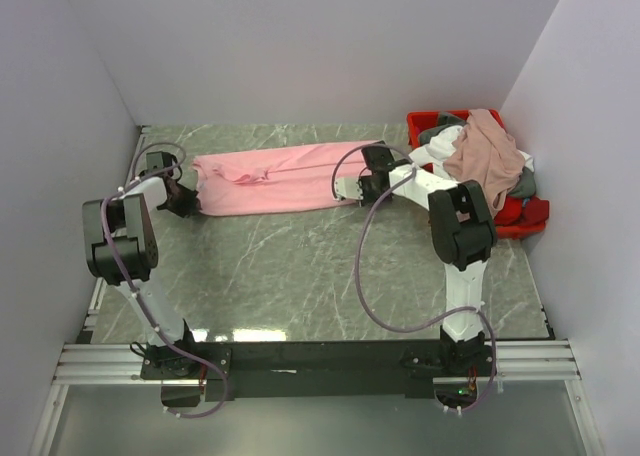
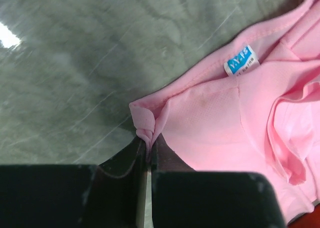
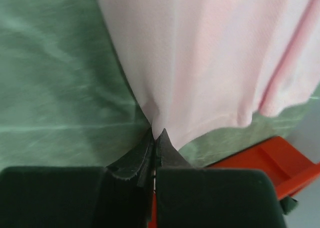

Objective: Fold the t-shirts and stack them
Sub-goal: Fold the tshirt

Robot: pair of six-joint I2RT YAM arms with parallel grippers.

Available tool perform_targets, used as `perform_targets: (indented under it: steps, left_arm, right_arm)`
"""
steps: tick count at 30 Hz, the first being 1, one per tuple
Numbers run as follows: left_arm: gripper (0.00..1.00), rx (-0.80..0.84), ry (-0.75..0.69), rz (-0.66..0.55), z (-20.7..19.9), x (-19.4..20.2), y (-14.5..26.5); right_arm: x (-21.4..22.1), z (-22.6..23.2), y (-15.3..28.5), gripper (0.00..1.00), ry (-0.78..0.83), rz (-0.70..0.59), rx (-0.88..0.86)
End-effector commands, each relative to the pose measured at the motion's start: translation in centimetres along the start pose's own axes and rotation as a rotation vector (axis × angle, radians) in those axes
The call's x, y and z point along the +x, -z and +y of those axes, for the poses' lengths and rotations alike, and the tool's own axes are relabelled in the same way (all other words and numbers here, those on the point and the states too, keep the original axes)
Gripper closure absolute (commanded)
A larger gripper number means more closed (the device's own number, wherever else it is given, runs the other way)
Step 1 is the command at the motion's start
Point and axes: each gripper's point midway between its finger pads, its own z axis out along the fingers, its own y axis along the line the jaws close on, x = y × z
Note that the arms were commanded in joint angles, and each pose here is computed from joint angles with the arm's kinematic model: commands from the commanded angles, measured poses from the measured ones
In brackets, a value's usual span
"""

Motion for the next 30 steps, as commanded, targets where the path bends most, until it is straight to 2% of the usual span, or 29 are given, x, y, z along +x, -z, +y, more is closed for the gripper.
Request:
perform_targets:
  steps: [1, 5, 7, 8, 10, 11, 12, 14, 17, 18, 20, 21, 24, 27, 30]
  left_arm:
    - [0.99, 0.009, -0.051, 0.016, -1.0, -0.6, -0.4]
    - [0.99, -0.020, -0.086, 0.024, -1.0, -1.3, -1.2]
    - [0.99, -0.030, -0.100, 0.032, -1.1, -1.6, -1.7]
    - [0.99, -0.029, -0.113, 0.034, -1.3, -1.7, -1.8]
    - [0.99, -0.029, -0.130, 0.035, -1.7, -2.1, -2.0]
    - [0.99, -0.028, -0.152, 0.037, -1.8, -2.3, -2.1]
    - [0.99, -0.019, -0.162, 0.027, -2.4, -2.8, -2.0]
    - [0.99, -0.038, -0.193, 0.033, -2.2, -3.0, -2.4]
    - [0.97, -0.035, -0.247, 0.027, -2.8, -3.7, -2.4]
    - [0.90, -0.025, -0.260, 0.013, -3.3, -4.4, -2.1]
    - [0.79, -0.023, -0.302, -0.006, -3.7, -5.0, -1.7]
    - [0.65, -0.009, -0.314, -0.024, -4.2, -5.7, -1.3]
    - [0.45, 0.027, -0.364, -0.091, -5.8, -7.6, 0.7]
    - [0.38, 0.046, -0.393, -0.208, -7.4, -10.2, 4.0]
    - [0.39, 0.167, -0.398, -0.224, -9.3, -9.7, 6.0]
  right_arm:
    - [0.1, 2.5, 3.7, 1.00, 0.021, -0.017, -0.084]
    - [-0.5, 7.9, 6.3, 1.00, 0.013, -0.051, -0.184]
    - [-2.1, 10.3, 8.3, 1.00, 0.019, -0.081, -0.207]
    - [-2.2, 13.6, 8.2, 1.00, 0.031, -0.072, -0.255]
    - [-3.6, 15.3, 9.9, 1.00, 0.012, -0.103, -0.221]
    - [-5.3, 18.7, 10.0, 1.00, 0.052, -0.128, -0.278]
    - [-6.4, 19.8, 10.7, 1.00, 0.017, -0.149, -0.275]
    - [-9.1, 23.9, 11.0, 1.00, 0.060, -0.187, -0.333]
    - [-13.0, 26.5, 11.4, 0.90, 0.021, -0.248, -0.358]
    - [-15.0, 27.9, 11.7, 0.85, 0.020, -0.268, -0.389]
    - [-18.1, 27.3, 12.8, 0.73, 0.007, -0.331, -0.392]
    - [-19.2, 27.7, 13.4, 0.68, -0.012, -0.359, -0.431]
    - [-22.0, 24.9, 15.9, 0.55, -0.066, -0.438, -0.409]
    - [-23.1, 21.7, 18.5, 0.47, -0.115, -0.524, -0.354]
    - [-22.0, 18.3, 19.9, 0.46, -0.247, -0.603, -0.346]
